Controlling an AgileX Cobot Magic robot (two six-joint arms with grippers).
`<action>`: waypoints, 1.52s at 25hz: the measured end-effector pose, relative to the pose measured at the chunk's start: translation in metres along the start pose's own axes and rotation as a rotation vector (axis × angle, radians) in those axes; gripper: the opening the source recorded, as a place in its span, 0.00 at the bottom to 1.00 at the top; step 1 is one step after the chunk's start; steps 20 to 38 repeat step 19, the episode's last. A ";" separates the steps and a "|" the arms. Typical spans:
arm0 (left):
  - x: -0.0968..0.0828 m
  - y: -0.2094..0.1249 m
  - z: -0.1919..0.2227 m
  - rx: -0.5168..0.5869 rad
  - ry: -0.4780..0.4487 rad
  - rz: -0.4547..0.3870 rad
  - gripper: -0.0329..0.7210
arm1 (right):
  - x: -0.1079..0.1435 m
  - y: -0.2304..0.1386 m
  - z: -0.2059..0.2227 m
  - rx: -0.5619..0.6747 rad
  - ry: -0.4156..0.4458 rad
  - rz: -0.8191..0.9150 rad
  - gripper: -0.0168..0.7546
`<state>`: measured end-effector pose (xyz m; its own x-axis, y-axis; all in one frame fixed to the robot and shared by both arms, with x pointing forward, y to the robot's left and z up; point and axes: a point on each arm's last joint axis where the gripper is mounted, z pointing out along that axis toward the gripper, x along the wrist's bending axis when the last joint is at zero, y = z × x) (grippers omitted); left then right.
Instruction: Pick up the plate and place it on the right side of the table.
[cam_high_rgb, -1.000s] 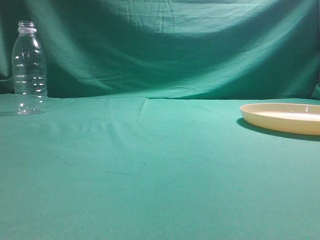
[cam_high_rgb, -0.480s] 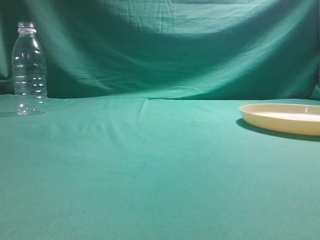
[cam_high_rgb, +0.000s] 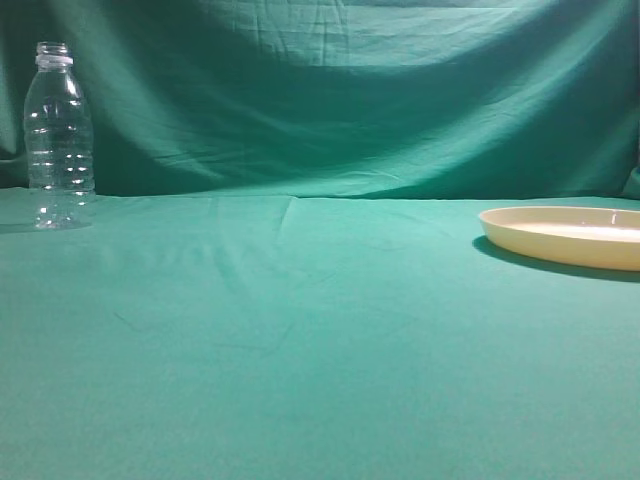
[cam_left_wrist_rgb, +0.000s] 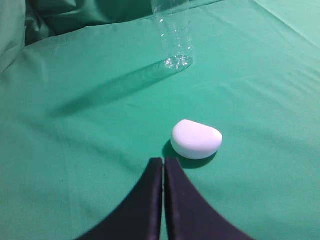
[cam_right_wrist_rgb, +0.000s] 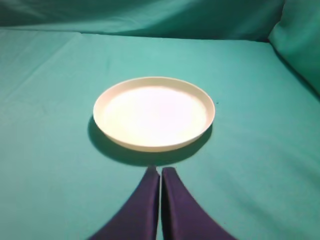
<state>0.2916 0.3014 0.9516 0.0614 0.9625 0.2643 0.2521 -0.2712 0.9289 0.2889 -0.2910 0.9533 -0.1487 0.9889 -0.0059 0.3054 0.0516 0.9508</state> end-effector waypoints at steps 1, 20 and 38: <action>0.000 0.000 0.000 0.000 0.000 0.000 0.04 | 0.000 -0.005 0.002 0.015 0.000 0.007 0.02; 0.000 0.000 0.000 0.000 0.000 0.000 0.04 | 0.000 -0.008 0.003 0.016 -0.004 0.062 0.02; 0.000 0.000 0.000 0.000 0.000 0.000 0.04 | 0.000 -0.008 0.003 0.016 -0.004 0.062 0.02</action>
